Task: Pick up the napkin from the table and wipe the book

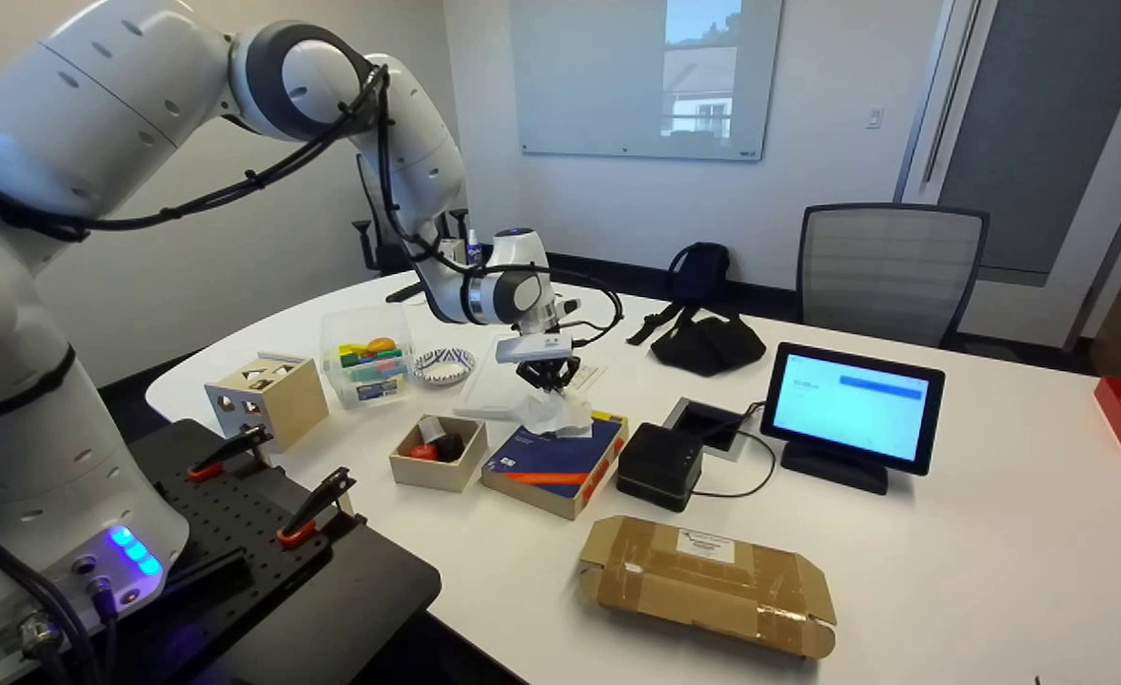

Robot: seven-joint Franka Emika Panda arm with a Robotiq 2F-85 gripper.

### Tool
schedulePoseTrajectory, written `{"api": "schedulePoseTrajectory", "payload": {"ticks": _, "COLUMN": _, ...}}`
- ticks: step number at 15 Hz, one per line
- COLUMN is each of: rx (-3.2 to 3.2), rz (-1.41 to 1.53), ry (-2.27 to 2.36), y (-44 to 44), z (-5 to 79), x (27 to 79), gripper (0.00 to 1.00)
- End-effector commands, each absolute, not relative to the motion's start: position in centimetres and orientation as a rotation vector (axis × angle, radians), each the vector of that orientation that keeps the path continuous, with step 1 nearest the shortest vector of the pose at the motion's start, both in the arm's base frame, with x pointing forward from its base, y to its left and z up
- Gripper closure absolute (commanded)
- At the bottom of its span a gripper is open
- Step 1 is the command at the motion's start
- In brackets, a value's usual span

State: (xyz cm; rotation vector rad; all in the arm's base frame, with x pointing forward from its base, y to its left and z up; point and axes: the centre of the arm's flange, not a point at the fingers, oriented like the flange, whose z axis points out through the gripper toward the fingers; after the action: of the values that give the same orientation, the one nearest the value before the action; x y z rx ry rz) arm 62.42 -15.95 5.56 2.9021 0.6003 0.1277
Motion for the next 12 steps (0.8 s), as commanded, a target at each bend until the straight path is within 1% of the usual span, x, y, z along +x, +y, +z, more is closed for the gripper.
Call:
{"api": "schedulePoseTrajectory", "payload": {"ticks": 1, "rx": 2.876, "rz": 0.035, "ry": 0.564, "y": -16.8, "z": 5.4, "x": 63.1, "gripper": 0.99}}
{"api": "schedulePoseTrajectory", "payload": {"ticks": 7, "rx": 2.787, "rz": -0.013, "ry": 0.379, "y": -21.5, "z": 6.0, "x": 61.0, "gripper": 0.99}}
{"api": "schedulePoseTrajectory", "payload": {"ticks": 12, "rx": 2.839, "rz": -0.056, "ry": 0.278, "y": -23.8, "z": 4.6, "x": 59.9, "gripper": 0.99}}
